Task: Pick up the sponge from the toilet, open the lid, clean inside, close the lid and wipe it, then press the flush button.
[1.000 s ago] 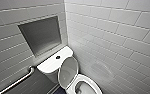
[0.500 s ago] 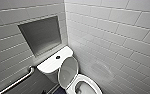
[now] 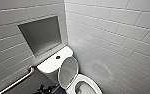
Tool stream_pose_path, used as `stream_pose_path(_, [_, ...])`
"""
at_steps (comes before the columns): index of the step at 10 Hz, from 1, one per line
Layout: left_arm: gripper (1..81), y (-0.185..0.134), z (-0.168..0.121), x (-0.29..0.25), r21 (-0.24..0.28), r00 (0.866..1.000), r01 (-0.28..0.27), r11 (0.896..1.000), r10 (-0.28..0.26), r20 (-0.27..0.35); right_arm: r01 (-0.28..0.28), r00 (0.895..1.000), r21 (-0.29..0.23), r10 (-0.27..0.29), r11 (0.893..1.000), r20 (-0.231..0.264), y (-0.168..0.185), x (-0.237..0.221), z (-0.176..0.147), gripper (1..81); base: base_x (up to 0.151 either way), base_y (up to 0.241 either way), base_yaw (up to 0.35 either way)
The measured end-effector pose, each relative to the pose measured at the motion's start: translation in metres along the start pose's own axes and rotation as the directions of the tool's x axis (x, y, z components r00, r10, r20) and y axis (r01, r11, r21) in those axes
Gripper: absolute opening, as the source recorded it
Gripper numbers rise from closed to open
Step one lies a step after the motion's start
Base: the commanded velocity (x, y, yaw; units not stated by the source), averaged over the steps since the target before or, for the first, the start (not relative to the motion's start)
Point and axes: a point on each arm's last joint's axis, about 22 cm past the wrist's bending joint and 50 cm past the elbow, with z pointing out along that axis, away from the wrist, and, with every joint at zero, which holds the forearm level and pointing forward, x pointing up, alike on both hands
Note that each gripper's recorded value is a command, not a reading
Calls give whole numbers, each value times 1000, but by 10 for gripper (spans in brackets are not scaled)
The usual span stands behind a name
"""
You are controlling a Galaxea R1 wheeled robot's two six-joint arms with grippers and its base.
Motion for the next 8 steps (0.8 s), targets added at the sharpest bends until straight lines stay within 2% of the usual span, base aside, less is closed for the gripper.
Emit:
stream_pose_path(1, [811,2,4,2,-7,999,35,999,-35,-12,0,1000,0,0,1000,0,0,0,0,10,0,0,0])
stream_pose_path(2, [811,7,10,2,-15,999,43,999,-44,-14,0,1000,-1,0,1000,1,0,-1,0,10,0,0,0])
stream_pose_path(8, [811,67,33,17,-80,999,-1,997,-2,-33,-3,1000,-2,3,1000,4,2,-4,-1,10,0,0,0])
